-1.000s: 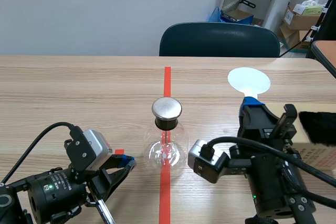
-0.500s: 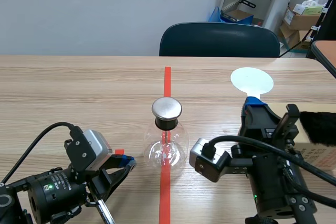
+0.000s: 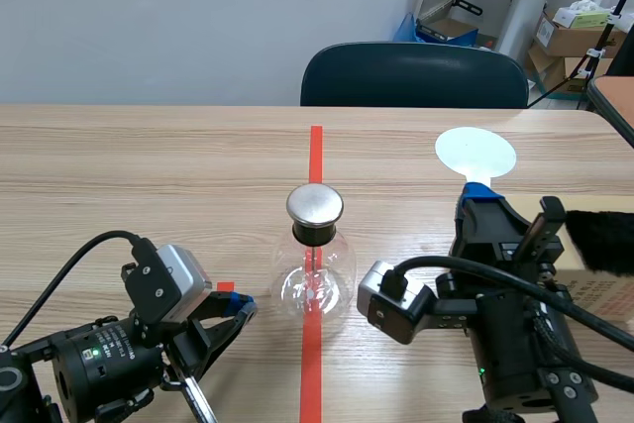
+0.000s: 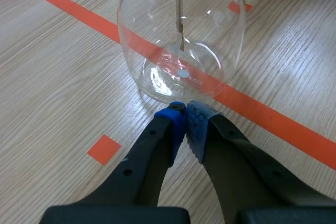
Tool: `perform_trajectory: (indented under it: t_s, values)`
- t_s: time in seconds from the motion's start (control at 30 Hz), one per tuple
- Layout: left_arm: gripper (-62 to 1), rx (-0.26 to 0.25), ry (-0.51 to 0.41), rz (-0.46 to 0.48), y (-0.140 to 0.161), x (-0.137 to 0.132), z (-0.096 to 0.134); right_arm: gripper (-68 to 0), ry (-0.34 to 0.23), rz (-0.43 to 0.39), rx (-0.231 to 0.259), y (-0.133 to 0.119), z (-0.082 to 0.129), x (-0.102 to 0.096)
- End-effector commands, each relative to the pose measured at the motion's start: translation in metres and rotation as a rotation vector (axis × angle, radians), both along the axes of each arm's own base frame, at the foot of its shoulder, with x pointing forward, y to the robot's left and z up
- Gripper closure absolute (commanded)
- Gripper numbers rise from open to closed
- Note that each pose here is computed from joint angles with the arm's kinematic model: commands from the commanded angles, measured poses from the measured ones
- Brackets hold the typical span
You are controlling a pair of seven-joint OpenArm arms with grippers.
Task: Do the electroscope experiment
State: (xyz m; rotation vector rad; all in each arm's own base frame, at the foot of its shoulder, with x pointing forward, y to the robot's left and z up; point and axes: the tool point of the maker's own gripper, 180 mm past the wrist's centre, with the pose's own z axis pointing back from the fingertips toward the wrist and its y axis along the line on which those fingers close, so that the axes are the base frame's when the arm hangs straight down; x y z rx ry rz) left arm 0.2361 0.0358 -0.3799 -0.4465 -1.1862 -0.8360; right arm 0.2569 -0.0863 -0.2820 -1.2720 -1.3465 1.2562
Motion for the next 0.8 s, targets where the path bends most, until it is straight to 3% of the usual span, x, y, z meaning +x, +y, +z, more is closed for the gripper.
perform_trajectory:
  t_s: [0.0,0.77]
  values:
    - [-4.2,-0.028,-0.029,0.006,-0.0031,0.0051,0.0101,-0.7,-0.026,-0.002,0.001,-0.0016,0.0068,0.0036]
    - [-4.2,-0.028,-0.029,0.006,-0.0029,0.0051,0.0101,-0.7,-0.025,0.013,0.0,0.0012,0.0068,0.0033]
